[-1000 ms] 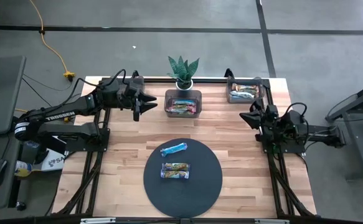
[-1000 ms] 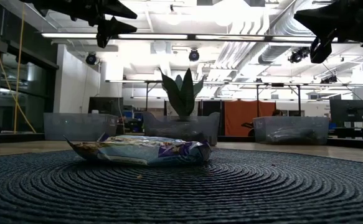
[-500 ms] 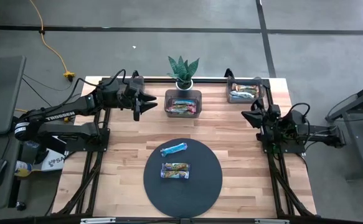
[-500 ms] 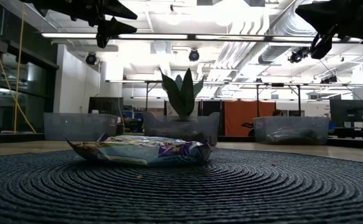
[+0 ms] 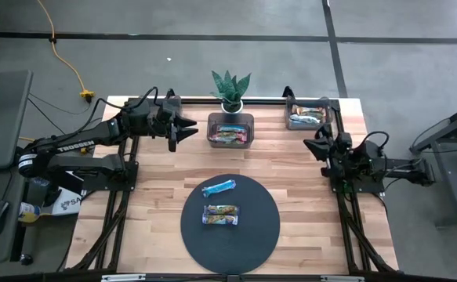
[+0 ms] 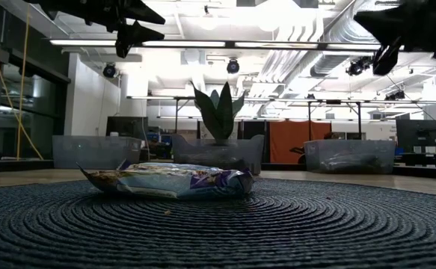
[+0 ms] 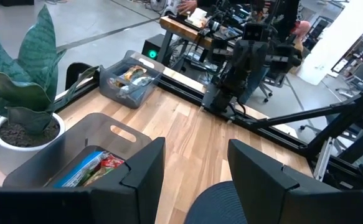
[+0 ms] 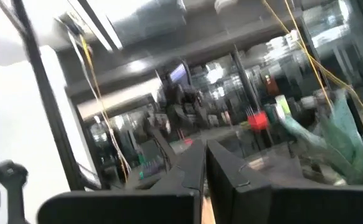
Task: Pick and place Granola Bars by type
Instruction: Put the blue granola bar into the left black bin
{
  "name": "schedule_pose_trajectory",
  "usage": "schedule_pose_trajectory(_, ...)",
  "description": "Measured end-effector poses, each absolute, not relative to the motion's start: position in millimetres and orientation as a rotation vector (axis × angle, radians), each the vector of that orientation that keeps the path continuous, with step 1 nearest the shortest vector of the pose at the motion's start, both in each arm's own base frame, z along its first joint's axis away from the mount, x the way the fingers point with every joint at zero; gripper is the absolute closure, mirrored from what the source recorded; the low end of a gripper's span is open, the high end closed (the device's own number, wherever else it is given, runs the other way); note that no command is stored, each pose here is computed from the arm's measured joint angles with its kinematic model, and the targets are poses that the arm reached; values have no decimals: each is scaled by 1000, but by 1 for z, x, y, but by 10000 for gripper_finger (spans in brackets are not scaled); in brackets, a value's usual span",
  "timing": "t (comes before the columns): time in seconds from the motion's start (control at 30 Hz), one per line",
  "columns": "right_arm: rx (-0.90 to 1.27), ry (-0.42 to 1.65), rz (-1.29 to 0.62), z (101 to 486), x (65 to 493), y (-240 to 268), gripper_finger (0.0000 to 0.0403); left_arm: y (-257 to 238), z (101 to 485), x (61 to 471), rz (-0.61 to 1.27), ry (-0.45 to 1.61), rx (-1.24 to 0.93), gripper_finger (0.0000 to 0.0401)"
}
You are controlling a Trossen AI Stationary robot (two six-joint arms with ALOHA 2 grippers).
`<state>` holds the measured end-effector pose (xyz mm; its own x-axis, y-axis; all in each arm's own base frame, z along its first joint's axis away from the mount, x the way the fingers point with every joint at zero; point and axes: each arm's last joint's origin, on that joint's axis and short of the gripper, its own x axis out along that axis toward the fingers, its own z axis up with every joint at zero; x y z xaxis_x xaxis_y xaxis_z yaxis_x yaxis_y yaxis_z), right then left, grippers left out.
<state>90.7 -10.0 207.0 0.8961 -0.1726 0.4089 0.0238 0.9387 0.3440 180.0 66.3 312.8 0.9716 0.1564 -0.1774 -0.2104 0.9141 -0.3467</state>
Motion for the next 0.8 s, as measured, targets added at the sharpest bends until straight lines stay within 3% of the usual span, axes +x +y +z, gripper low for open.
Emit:
schedule_pose_trajectory(0.3, 330, -380, -84, 201, 93, -9, 403, 66, 313, 180, 190, 147, -372, 229)
schedule_pose_trajectory(0.8, 356, 12, -34, 165, 100, -6, 403, 66, 313, 180, 187, 149, -360, 229)
